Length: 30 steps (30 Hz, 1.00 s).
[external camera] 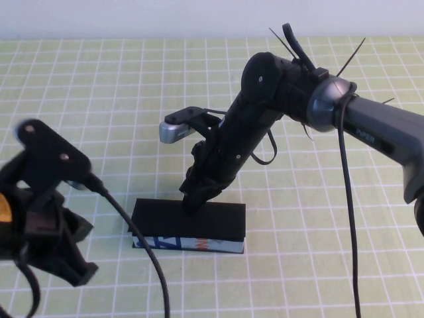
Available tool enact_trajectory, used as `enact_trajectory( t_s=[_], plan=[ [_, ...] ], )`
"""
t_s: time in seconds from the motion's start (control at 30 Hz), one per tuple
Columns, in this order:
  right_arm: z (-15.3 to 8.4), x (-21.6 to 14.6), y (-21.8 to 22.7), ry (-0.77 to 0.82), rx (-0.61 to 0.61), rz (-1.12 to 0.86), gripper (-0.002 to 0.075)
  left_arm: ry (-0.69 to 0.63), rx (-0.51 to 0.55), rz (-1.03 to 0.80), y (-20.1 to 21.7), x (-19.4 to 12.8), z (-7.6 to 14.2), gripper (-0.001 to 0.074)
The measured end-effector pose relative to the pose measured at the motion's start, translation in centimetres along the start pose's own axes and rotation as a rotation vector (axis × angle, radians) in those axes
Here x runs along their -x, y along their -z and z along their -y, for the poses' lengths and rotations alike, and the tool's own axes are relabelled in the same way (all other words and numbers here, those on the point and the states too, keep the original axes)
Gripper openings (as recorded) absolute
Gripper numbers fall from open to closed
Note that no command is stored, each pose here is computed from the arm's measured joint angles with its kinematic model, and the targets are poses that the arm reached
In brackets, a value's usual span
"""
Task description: Return glasses to glasses case
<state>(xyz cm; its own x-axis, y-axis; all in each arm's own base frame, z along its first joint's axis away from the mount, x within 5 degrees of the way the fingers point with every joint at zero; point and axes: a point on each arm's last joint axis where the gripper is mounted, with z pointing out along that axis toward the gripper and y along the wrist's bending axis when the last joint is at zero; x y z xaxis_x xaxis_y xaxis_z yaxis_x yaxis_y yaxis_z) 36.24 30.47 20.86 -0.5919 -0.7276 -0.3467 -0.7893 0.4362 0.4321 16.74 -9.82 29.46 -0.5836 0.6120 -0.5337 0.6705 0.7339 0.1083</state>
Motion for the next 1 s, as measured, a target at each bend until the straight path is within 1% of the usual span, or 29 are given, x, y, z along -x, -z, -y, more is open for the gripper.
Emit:
enact_trajectory(
  t_s=[0.1,0.2,0.33,0.53,0.63,0.8,0.93,1.0],
  plan=[
    [0.0,0.0,0.0,0.0,0.0,0.0,-0.0018,0.013,0.07,0.065,2.9,0.0,-0.4,-0.0003],
    [0.3,-0.1,-0.5,-0.006,0.003,-0.009,-0.0018,0.033,0.111,0.099,4.9,-0.7,-0.5,-0.0003],
    [0.3,-0.1,-0.6,-0.009,0.007,-0.009,-0.0018,0.073,0.142,0.109,7.0,-2.1,-0.3,-0.0003],
    [-0.3,0.0,0.5,0.009,-0.01,0.006,-0.0018,0.162,0.146,0.096,9.5,-4.8,0.3,-0.0003],
    [-1.5,0.3,2.6,0.037,-0.029,0.041,-0.0018,0.204,0.131,0.152,11.0,-6.0,0.9,-0.0003],
    [-4.9,0.4,8.6,0.106,-0.111,0.137,-0.0018,0.241,0.09,0.283,12.8,-8.0,1.9,-0.0003],
    [-7.4,-0.5,13.7,0.098,-0.24,0.196,-0.0018,0.258,0.076,0.405,14.1,-9.5,2.6,-0.0003],
    [-8.8,-1.4,16.7,0.079,-0.334,0.232,-0.0018,0.274,0.069,0.461,14.5,-10.2,2.8,-0.0003]
  ],
)
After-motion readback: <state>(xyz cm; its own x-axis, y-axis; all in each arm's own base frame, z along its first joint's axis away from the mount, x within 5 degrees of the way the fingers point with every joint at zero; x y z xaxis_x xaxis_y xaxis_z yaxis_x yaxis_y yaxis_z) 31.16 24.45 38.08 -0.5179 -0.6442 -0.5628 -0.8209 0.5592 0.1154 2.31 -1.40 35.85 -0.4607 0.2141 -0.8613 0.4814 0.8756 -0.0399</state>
